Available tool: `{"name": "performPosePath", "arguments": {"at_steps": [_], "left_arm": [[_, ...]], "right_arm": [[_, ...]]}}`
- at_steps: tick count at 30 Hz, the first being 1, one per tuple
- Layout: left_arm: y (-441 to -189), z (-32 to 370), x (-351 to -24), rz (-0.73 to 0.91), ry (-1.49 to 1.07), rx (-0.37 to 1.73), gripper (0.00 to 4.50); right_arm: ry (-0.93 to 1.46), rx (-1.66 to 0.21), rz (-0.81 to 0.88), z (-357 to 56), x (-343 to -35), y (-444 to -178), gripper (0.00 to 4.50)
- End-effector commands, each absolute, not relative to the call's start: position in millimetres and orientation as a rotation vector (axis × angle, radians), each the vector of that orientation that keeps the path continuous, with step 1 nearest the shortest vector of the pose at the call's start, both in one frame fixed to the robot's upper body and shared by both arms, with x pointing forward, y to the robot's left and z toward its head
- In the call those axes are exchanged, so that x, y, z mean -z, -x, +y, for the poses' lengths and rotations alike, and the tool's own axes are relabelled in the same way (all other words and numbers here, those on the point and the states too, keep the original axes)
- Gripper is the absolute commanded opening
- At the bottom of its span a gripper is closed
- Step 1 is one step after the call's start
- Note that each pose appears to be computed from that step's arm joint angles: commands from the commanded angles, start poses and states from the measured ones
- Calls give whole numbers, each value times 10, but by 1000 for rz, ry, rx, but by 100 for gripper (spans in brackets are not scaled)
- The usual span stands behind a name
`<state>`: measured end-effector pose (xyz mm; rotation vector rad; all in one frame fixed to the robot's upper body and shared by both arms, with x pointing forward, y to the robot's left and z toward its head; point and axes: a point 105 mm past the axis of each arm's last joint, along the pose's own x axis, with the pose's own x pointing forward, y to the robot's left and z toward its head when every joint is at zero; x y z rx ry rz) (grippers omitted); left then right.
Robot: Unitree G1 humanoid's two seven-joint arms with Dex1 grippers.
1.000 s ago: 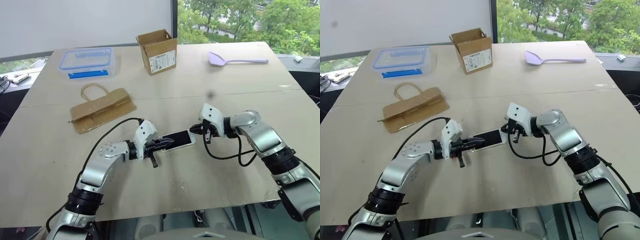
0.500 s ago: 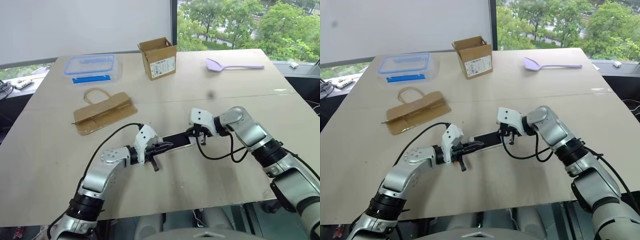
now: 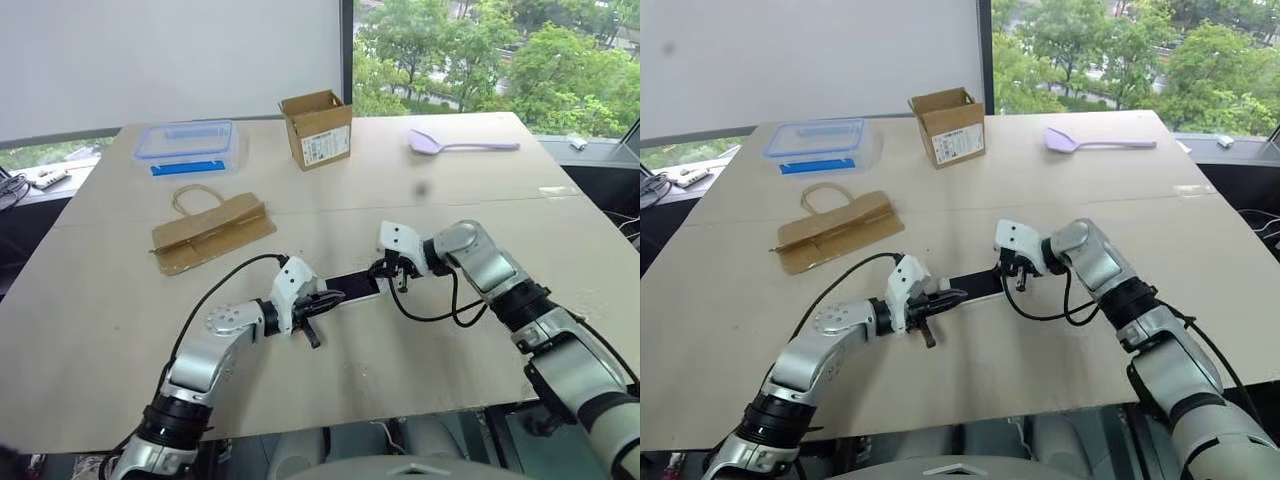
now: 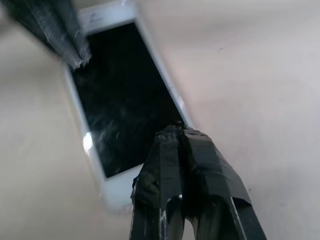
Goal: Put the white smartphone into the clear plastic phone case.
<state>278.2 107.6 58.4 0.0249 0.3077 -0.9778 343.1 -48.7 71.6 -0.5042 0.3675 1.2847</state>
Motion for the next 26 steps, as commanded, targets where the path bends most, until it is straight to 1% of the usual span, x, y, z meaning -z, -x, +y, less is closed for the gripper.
{"name": "performPosePath", "arguments": {"at_steps": [1,3,4,5,6,7,8,10,12,13,14,18,23,26], "left_arm": [[-2810,1049,-916,146,32,981,4],[-2830,1070,-1071,74,87,960,4],[-2847,1090,-1137,46,110,944,43],[-2850,1111,-1207,20,128,940,62],[-2858,1137,-1261,3,144,931,97],[-2863,1163,-1309,-11,155,923,131],[-2853,1189,-1345,-16,153,926,189],[-2819,1231,-1395,-16,145,939,281],[-2772,1285,-1450,-13,141,956,390],[-2738,1311,-1453,2,126,970,439],[-2698,1337,-1449,17,107,986,445],[-2498,1505,-1387,89,21,1019,445],[-2298,1700,-1263,165,-18,982,445],[-2256,1753,-1211,183,-19,936,445]], "right_arm": [[338,-1205,198,-486,-943,-3433,0],[293,-1175,101,-572,-1175,-3390,0],[285,-1148,73,-635,-1245,-3379,66],[272,-1126,55,-718,-1303,-3345,99],[272,-1099,41,-797,-1343,-3324,148],[269,-1078,31,-868,-1380,-3299,183],[261,-1062,26,-942,-1419,-3262,245],[266,-1047,24,-1060,-1473,-3179,336],[280,-1026,31,-1192,-1516,-3092,445],[294,-1020,42,-1261,-1522,-3039,450],[310,-1009,51,-1328,-1525,-2994,450],[345,-966,101,-1595,-1486,-2787,450],[385,-905,167,-1836,-1379,-2572,450],[391,-856,195,-1952,-1328,-2488,450]]}}
